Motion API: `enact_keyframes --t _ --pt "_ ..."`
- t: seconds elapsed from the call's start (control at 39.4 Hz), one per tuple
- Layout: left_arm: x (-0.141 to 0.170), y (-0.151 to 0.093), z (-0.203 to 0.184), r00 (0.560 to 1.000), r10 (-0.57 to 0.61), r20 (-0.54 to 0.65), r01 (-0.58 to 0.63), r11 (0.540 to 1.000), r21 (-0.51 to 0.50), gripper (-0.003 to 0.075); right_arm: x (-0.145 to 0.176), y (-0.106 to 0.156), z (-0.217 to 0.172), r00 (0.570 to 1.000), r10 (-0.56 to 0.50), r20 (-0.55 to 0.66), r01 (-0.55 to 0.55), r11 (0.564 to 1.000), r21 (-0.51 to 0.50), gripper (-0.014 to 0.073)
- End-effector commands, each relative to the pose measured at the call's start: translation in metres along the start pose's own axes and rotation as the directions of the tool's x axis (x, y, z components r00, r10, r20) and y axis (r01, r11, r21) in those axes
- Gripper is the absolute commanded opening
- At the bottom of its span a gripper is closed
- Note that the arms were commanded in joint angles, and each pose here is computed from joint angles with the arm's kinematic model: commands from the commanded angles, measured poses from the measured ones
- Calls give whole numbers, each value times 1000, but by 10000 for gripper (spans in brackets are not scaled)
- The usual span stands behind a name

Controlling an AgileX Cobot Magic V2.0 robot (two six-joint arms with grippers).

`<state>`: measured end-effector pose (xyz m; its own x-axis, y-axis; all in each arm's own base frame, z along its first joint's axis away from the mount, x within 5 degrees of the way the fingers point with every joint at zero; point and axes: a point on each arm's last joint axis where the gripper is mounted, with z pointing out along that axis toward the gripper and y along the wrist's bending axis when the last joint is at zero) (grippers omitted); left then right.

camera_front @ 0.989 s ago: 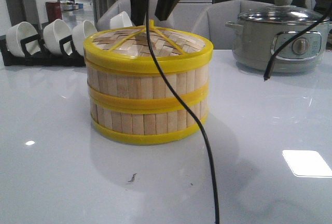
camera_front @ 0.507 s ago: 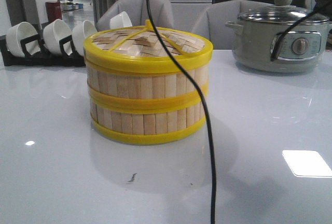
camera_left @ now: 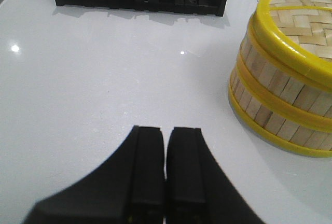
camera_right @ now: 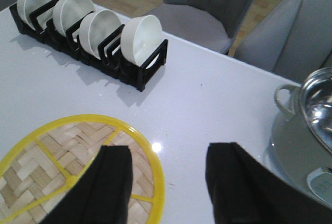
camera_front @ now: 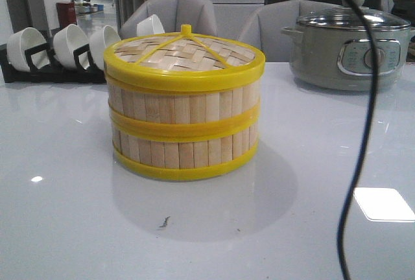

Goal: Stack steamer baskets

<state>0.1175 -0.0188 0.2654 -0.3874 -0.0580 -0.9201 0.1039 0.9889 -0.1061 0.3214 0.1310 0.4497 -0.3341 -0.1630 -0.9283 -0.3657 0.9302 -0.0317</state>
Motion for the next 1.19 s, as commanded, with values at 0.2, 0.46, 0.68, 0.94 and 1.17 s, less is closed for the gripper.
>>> enact_keyframes --t 0.2,0.46,0.68,0.94,1.17 --pt "-18 -3 -4 993 -6 116 3 1000 26 86 47 -37 -81 967 -6 255 -28 991 132 434" --pt "-18 -3 -4 993 -6 116 3 1000 26 86 108 -59 -130 965 10 261 -85 957 279 434" --pt "-18 -3 -4 993 -6 116 3 1000 26 86 151 -55 -167 951 -1 310 -111 932 345 434" --pt "-18 -3 -4 993 -6 116 3 1000 26 86 201 -40 -185 947 -6 321 -112 931 348 434" --pt "-18 -3 -4 993 -6 116 3 1000 26 86 243 -31 -190 948 -4 317 -112 931 348 434"
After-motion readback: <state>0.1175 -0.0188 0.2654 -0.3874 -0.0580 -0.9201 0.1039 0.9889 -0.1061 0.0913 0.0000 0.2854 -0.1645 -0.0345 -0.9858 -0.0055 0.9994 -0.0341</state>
